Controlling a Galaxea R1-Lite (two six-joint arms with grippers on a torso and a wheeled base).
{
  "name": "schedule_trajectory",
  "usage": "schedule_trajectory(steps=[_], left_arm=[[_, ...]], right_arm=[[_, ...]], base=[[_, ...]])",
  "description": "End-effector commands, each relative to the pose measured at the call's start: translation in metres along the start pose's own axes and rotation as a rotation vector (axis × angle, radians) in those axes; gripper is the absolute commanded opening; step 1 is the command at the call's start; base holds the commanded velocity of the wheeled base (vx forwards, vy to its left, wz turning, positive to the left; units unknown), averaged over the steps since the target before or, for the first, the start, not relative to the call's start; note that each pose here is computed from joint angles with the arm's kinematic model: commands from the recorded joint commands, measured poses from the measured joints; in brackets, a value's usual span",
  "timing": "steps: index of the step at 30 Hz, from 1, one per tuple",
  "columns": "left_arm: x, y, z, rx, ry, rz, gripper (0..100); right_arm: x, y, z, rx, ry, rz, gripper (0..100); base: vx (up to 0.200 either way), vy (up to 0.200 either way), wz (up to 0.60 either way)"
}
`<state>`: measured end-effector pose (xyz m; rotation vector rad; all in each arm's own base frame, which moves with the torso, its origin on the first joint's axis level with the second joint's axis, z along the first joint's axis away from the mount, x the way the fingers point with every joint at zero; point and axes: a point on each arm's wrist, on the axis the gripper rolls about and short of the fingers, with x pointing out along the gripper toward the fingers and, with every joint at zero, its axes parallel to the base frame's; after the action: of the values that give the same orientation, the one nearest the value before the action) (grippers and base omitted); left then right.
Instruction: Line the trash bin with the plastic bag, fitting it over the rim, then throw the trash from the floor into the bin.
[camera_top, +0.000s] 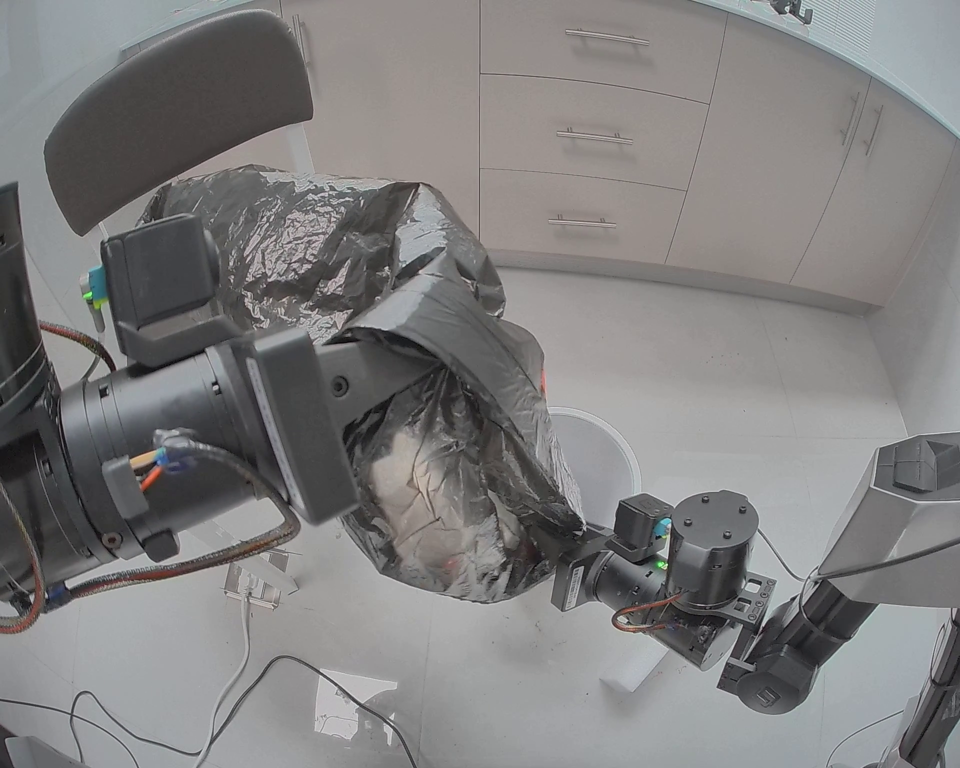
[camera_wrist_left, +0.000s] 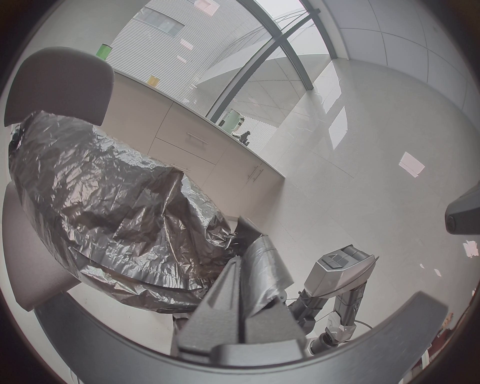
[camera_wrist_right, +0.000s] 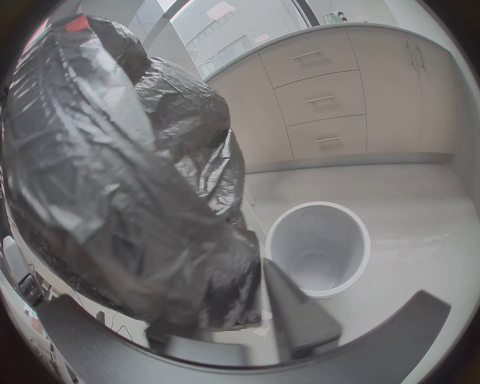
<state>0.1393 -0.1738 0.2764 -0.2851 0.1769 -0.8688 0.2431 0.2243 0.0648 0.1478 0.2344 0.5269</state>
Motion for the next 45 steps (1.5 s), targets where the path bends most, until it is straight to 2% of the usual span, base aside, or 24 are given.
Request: schedule_trajectory(steps=[1, 6, 10, 13, 17, 21, 23, 26, 28, 34, 38, 45], left_arm=[[-0.001, 0.007, -0.006, -0.005, 0.017, 0.026, 0], [-0.001, 0.017, -0.020, -0.020, 0.058, 0.056, 0], [0.001, 0.025, -0.026, -0.045, 0.107, 0.016, 0], [0.006, 0.032, -0.031, -0.057, 0.152, -0.020, 0], [0.029, 0.047, -0.047, -0.073, 0.233, -0.009, 0], [0.048, 0.055, -0.062, -0.077, 0.274, 0.010, 0], [0.056, 0.058, -0.067, -0.075, 0.271, 0.004, 0], [0.066, 0.059, -0.073, -0.071, 0.250, -0.013, 0], [0.070, 0.058, -0.074, -0.067, 0.237, -0.025, 0], [0.072, 0.049, -0.073, -0.064, 0.228, -0.096, 0], [0.076, 0.050, -0.078, -0.070, 0.260, -0.144, 0], [0.087, 0.049, -0.088, -0.079, 0.271, -0.205, 0]], right_arm=[[-0.026, -0.014, 0.008, -0.051, -0.031, -0.031, 0], [-0.058, -0.032, 0.011, -0.100, -0.047, -0.073, 0], [-0.080, -0.040, 0.016, -0.109, -0.032, -0.090, 0], [-0.093, -0.039, 0.022, -0.106, -0.038, -0.056, 0], [-0.117, -0.034, 0.041, -0.102, -0.040, 0.036, 0], [-0.145, -0.030, 0.057, -0.107, 0.027, 0.172, 0], [-0.158, -0.029, 0.066, -0.098, 0.085, 0.248, 0], [-0.180, -0.027, 0.079, -0.061, 0.170, 0.411, 0], [-0.184, -0.031, 0.086, -0.031, 0.203, 0.468, 0], [-0.174, -0.042, 0.093, 0.010, 0.212, 0.432, 0], [-0.169, -0.043, 0.095, 0.076, 0.229, 0.421, 0], [-0.168, -0.044, 0.092, 0.087, 0.243, 0.419, 0]], base=[[0.000, 0.000, 0.00], [0.000, 0.000, 0.00], [0.000, 0.000, 0.00], [0.000, 0.000, 0.00], [0.000, 0.000, 0.00], [0.000, 0.000, 0.00], [0.000, 0.000, 0.00], [0.000, 0.000, 0.00], [0.000, 0.000, 0.00], [0.000, 0.000, 0.00], [0.000, 0.000, 0.00], [0.000, 0.000, 0.00]])
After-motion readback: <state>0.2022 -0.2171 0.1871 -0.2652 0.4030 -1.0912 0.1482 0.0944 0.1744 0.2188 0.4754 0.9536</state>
